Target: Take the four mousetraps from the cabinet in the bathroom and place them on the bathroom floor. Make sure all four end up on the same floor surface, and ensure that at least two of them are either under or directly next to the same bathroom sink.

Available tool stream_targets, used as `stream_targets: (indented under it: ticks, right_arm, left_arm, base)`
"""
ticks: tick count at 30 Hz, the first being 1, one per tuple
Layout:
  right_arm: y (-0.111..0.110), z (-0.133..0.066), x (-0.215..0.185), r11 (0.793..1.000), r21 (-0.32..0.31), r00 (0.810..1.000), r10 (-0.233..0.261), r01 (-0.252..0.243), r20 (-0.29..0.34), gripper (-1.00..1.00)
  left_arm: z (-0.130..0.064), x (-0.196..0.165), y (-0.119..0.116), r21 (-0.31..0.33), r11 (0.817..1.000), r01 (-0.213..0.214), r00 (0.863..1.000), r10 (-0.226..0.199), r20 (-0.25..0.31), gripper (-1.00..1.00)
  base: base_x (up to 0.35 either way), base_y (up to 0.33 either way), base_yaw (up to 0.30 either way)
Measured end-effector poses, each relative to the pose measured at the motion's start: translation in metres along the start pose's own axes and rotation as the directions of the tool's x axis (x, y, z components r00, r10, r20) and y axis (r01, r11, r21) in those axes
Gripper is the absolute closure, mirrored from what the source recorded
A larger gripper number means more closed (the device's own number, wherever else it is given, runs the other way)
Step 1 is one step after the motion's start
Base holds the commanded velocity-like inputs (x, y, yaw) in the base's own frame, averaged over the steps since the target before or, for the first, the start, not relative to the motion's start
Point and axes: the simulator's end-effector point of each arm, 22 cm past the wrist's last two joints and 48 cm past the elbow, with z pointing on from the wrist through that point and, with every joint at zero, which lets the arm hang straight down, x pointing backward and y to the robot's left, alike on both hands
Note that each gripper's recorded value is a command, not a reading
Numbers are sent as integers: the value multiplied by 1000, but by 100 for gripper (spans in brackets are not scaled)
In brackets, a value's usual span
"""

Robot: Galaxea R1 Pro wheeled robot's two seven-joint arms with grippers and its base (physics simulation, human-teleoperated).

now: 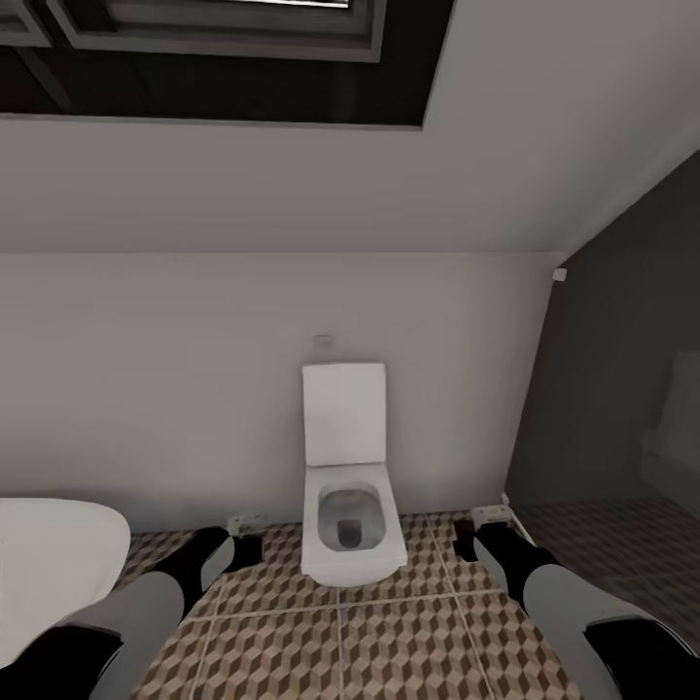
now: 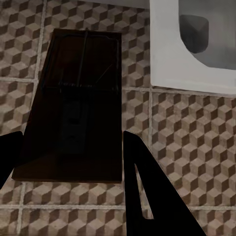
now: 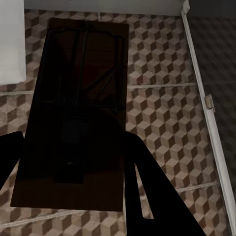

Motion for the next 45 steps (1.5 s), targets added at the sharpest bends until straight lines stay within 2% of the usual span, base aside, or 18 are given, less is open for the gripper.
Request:
stream_targets:
  ticks: [4,10,15,45]
  right_arm:
    - [0,0,0,1000,0,1000,0,0,0,100]
    - [0,0,-5,1000,-1,1000,5,-5,21,100]
    - [-5,1,-10,1000,4,999,11,-12,52,100]
    - [-11,3,-4,1000,12,999,12,-12,47,100]
  left_arm:
    - [1,0,25,-33,999,10,1000,-9,10,100]
    - [3,-3,44,-57,998,20,999,-17,49,100]
    - [3,-1,47,-62,998,19,999,-16,50,100]
    - [3,-8,39,-52,999,11,998,-7,69,100]
  base:
    - [0,0,38]
    - [0,0,9]
    - [0,0,2]
    - [0,0,0]
